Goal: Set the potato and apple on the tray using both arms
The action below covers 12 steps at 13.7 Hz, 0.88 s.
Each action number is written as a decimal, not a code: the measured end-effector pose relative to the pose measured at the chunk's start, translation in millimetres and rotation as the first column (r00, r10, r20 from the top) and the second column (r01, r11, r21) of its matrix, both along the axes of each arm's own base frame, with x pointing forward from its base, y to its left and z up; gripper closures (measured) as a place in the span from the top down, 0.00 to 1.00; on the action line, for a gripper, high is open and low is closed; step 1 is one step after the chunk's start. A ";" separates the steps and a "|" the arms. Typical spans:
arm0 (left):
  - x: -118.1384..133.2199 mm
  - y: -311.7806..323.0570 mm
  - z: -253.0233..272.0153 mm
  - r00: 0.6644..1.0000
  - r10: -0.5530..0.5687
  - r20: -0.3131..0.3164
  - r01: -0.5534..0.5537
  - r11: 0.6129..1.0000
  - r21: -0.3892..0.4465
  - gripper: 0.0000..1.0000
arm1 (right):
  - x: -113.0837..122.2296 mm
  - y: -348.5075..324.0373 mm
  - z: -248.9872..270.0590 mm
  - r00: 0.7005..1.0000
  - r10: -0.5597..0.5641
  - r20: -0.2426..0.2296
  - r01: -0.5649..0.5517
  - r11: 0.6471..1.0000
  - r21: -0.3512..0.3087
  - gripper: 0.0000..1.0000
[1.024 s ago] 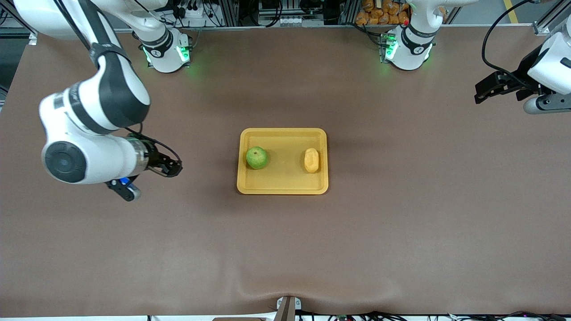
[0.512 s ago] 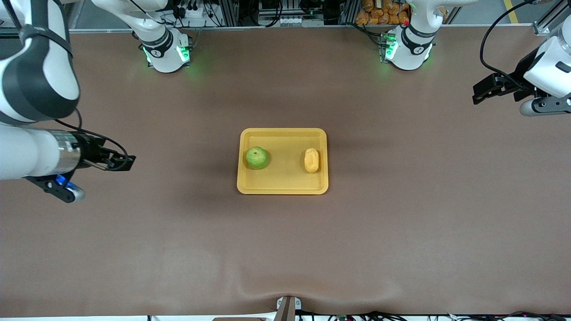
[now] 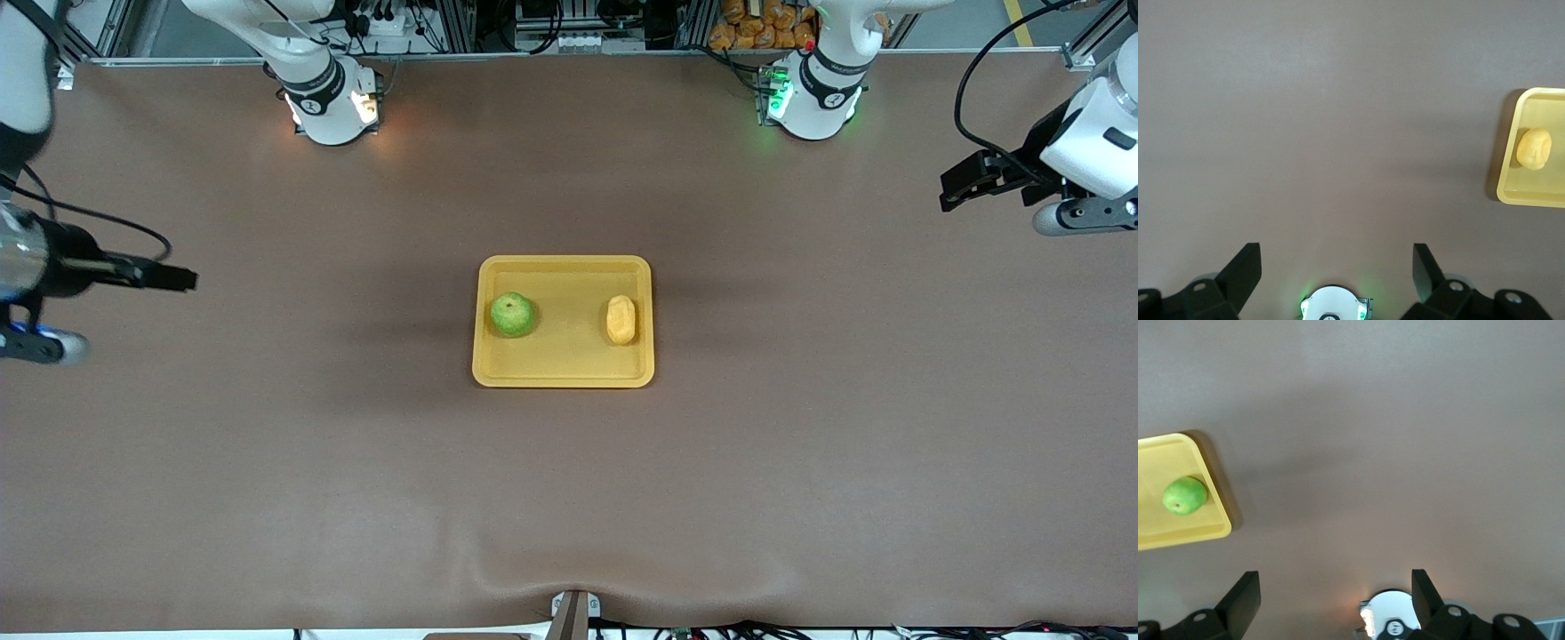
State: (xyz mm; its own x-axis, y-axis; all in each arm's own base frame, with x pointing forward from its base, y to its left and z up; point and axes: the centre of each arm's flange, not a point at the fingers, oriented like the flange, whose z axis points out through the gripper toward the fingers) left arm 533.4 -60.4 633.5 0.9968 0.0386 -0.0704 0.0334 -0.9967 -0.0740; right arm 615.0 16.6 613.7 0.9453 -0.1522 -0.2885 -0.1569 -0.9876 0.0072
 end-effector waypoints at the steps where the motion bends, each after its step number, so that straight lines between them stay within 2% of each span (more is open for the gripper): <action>1: 1.3 -1.6 -2.3 1.000 -0.003 -0.003 0.003 1.000 0.000 1.00 | -7.1 -8.6 14.1 1.000 0.003 0.020 -0.003 1.000 -0.002 1.00; 5: 2.5 -5.5 -5.5 1.000 -0.010 -0.008 0.010 1.000 0.000 1.00 | -32.2 -16.8 55.3 0.996 0.051 0.079 -0.052 0.999 0.004 1.00; 8: 2.0 -7.6 -5.7 1.000 -0.012 -0.011 0.012 1.000 0.001 1.00 | -45.3 -24.1 68.3 0.991 0.088 0.105 -0.089 0.996 0.008 1.00; 12: 1.6 -7.7 -9.8 1.000 -0.012 -0.021 0.012 1.000 0.001 1.00 | -65.4 -48.1 76.4 0.975 0.152 0.163 -0.156 0.988 0.009 1.00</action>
